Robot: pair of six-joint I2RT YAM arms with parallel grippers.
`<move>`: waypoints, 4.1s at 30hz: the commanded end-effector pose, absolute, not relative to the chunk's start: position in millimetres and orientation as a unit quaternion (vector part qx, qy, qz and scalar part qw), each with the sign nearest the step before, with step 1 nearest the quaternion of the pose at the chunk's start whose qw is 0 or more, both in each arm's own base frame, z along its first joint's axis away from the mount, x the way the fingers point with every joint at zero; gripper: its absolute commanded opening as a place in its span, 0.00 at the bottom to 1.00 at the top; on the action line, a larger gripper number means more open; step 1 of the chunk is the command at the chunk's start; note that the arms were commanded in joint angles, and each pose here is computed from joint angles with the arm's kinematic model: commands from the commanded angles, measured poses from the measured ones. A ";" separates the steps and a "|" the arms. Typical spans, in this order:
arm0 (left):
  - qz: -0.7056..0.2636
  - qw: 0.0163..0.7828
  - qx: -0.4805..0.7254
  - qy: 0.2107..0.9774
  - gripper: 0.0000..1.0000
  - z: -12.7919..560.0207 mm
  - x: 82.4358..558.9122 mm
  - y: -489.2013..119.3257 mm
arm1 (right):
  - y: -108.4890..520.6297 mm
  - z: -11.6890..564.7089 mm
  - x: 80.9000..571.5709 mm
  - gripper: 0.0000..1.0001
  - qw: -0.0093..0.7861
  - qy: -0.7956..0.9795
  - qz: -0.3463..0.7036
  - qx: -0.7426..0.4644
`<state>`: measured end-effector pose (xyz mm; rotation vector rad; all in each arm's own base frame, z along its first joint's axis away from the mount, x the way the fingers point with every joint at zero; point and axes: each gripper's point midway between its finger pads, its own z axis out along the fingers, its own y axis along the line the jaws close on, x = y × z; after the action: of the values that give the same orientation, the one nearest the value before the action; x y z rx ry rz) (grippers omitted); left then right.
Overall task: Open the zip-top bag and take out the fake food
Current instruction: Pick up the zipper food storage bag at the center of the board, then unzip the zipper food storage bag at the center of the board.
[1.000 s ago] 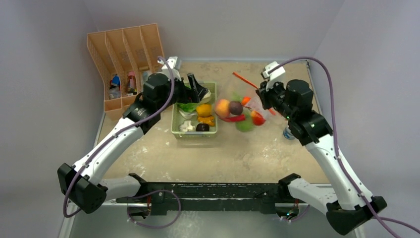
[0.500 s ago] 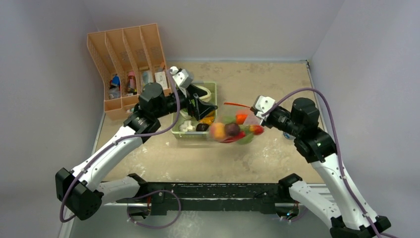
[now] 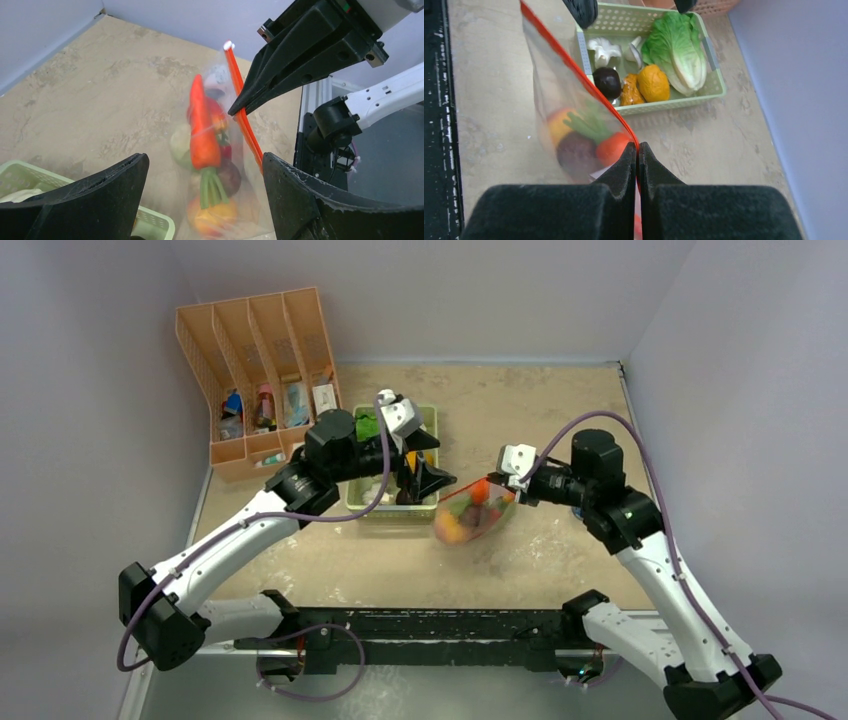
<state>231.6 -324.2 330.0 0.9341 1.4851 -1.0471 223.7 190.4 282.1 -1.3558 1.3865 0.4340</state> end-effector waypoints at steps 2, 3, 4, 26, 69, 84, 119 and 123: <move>-0.416 0.517 0.436 0.609 0.84 326.6 228.2 -333.9 | 210.8 293.6 215.8 0.00 0.562 0.520 0.223 -0.604; -0.422 0.508 0.442 0.608 0.83 323.6 224.5 -338.0 | 211.4 292.3 215.8 0.00 0.561 0.519 0.225 -0.604; -0.428 0.498 0.448 0.607 0.82 321.3 219.9 -341.3 | 212.3 290.8 215.8 0.00 0.559 0.519 0.229 -0.605; -0.341 0.456 0.456 0.684 0.29 272.1 227.7 -345.6 | 225.7 281.2 214.5 0.00 0.555 0.501 0.270 -0.606; -0.225 0.580 0.293 0.726 0.00 263.2 228.7 -235.2 | 179.6 224.6 250.0 0.56 0.583 0.528 0.354 -0.506; -0.219 0.600 0.266 0.722 0.00 276.6 233.3 -228.4 | 172.3 238.5 257.0 0.66 0.584 0.582 0.345 -0.449; -0.224 0.591 0.264 0.728 0.00 271.4 229.9 -227.5 | 208.2 209.7 229.3 0.68 0.581 0.542 0.416 -0.442; -0.227 0.594 0.257 0.728 0.00 271.7 230.5 -227.3 | 219.7 213.7 226.9 0.65 0.612 0.510 0.430 -0.424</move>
<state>226.8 -225.9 250.9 0.6709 1.7535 -0.4924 220.6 210.6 190.0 -1.0423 1.3250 1.0378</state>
